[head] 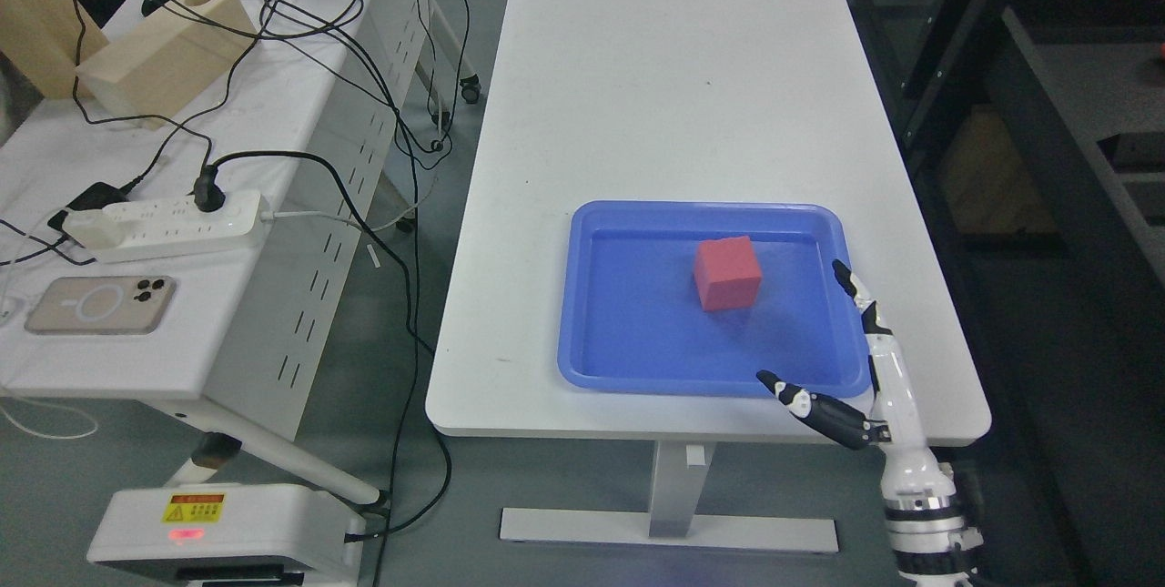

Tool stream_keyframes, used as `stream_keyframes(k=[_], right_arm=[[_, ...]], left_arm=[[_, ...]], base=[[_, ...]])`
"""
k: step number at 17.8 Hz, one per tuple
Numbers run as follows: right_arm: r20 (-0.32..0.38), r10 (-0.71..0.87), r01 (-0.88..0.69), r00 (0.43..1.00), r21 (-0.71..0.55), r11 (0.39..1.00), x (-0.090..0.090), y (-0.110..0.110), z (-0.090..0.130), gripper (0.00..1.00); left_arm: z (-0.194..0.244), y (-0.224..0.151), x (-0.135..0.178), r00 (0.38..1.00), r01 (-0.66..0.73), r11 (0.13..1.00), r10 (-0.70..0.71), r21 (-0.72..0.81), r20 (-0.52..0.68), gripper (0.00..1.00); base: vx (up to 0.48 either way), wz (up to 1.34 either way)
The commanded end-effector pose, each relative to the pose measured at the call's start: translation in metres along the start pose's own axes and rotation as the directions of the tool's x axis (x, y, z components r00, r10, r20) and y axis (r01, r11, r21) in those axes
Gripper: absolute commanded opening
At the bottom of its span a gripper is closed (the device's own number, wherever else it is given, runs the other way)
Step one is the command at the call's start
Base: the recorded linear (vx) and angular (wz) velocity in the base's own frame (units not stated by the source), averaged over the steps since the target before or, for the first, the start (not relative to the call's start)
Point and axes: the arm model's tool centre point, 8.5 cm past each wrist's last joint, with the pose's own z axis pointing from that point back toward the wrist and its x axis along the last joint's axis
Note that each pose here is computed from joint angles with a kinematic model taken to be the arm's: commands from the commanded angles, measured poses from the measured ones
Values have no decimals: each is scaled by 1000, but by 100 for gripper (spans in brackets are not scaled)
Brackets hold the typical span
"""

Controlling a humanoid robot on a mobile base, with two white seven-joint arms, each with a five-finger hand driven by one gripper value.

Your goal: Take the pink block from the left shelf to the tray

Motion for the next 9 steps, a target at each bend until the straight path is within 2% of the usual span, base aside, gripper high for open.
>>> stream_keyframes(k=[1,3,9], right_arm=[[-191,-220,222,956,-16,975,-26,-20,-8,99],[-264,-218,248,940,86,965,-31,-14,-14,99],[-275,-222,235,936,15,972,-39,-30,-35,99]], left_arm=[[-1,9,25,999,-9,1000,8,14,47,100],[-1,9,25,999,-9,1000,8,14,47,100],[-1,9,25,999,-9,1000,8,14,47,100]], base=[[-227,-39],[-262,-75],[-238,39]])
